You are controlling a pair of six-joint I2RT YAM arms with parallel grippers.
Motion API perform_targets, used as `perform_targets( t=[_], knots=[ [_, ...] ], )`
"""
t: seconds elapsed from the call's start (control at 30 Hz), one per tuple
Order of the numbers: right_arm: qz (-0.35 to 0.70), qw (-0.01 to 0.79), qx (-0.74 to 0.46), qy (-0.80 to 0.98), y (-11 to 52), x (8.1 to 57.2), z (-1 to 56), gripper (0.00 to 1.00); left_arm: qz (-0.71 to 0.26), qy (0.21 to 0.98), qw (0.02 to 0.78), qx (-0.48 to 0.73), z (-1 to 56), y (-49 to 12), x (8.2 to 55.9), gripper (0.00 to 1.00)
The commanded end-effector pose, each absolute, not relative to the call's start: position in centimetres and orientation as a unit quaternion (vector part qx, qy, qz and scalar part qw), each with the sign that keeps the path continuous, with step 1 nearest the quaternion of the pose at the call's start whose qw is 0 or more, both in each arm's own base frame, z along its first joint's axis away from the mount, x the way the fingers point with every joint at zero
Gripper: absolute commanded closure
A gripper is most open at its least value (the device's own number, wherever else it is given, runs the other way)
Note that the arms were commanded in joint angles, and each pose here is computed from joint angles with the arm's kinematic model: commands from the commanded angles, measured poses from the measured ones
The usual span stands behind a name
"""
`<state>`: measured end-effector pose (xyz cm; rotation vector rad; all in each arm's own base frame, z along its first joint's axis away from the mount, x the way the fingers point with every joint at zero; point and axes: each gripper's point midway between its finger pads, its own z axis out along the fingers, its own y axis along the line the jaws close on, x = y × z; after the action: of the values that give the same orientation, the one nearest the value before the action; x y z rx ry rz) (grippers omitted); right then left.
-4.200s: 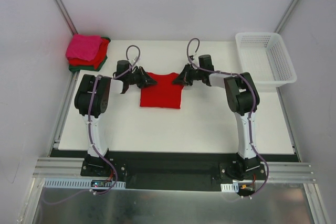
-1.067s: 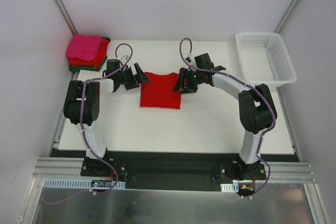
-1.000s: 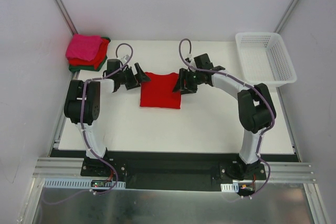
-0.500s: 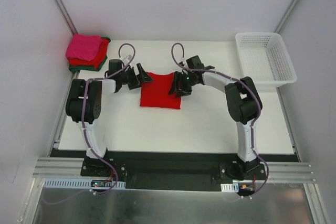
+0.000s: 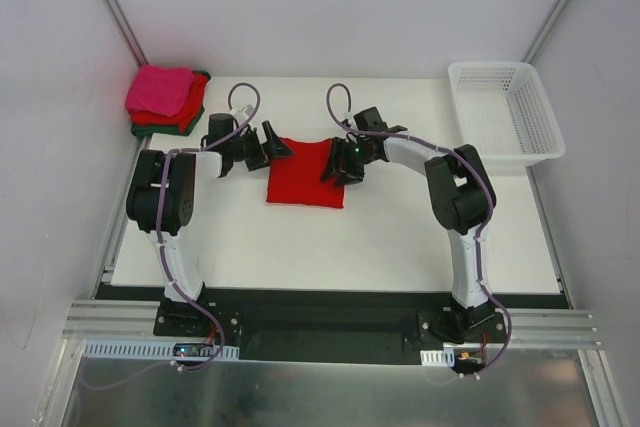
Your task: Fold and stack the t-shirts
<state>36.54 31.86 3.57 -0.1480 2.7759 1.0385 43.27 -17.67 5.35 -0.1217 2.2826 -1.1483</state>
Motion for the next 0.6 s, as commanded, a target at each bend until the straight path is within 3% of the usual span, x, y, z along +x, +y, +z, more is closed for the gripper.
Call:
perform_targets(
  t=[0.0,0.57],
  knots=[
    [0.309,0.071,-0.04,0.947,30.9,35.9,0.7,0.43,-0.392,0.898,0.194,-0.054,0.0,-18.6,38.7,0.01],
    [0.322,0.088,-0.041,0.942,31.0,36.0,3.1,0.43,-0.398,0.907,0.128,-0.048,-1.5,-20.1,35.8,0.03]
  ],
)
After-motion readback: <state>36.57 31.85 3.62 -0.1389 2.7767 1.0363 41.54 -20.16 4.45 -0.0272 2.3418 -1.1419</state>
